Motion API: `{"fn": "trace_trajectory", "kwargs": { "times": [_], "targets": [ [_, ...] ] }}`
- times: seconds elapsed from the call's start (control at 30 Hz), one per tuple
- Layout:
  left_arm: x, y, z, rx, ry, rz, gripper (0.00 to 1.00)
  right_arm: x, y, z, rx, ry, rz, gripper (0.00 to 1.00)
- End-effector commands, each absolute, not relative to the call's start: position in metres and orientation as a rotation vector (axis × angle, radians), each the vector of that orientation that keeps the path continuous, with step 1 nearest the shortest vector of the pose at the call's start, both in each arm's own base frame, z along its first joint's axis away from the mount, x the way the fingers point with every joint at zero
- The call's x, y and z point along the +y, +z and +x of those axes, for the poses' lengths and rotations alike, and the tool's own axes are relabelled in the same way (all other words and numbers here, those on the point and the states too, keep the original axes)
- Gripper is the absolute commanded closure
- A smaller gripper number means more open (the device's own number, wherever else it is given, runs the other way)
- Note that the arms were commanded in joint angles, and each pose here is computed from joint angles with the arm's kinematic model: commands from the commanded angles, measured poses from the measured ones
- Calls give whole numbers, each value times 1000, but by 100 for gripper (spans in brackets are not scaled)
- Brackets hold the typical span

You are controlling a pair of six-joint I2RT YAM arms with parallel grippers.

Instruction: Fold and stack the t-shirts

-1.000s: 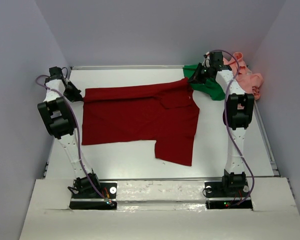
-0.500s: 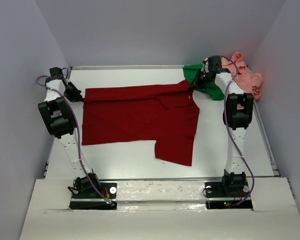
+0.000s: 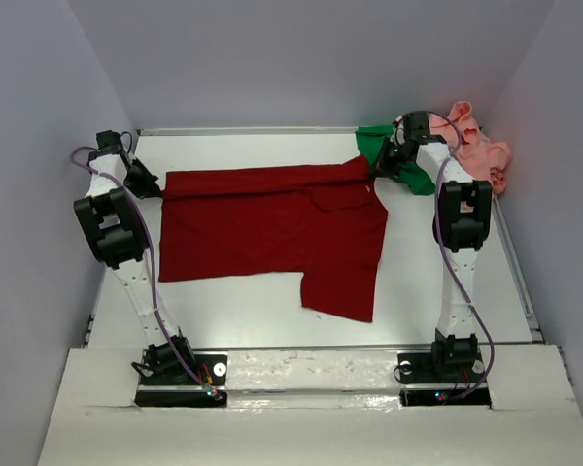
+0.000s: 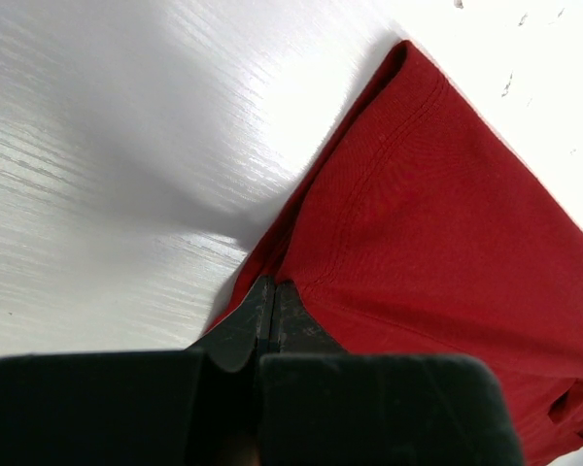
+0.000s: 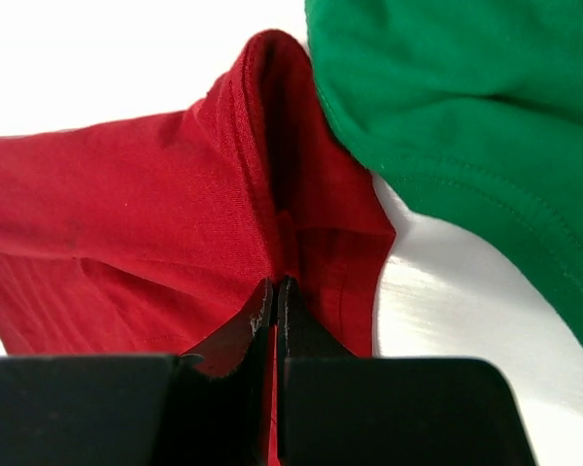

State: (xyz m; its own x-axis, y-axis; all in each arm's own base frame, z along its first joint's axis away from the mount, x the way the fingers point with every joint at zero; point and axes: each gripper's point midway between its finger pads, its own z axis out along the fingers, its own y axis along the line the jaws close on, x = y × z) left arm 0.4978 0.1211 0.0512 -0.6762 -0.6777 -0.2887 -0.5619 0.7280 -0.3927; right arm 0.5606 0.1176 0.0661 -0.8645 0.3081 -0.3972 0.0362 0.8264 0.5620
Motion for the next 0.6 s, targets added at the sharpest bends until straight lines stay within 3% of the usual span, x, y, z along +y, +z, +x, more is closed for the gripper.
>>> {"fn": "trace_trajectory", "kwargs": {
  "times": [0.0,0.57],
  "targets": [
    [129,60,501,2501,-374,-927,100,113,72,563,2501,719,221,100],
    [128,52,492,2532,-359,-928,98,107,40,547,2565,673,251,100]
  ]
}}
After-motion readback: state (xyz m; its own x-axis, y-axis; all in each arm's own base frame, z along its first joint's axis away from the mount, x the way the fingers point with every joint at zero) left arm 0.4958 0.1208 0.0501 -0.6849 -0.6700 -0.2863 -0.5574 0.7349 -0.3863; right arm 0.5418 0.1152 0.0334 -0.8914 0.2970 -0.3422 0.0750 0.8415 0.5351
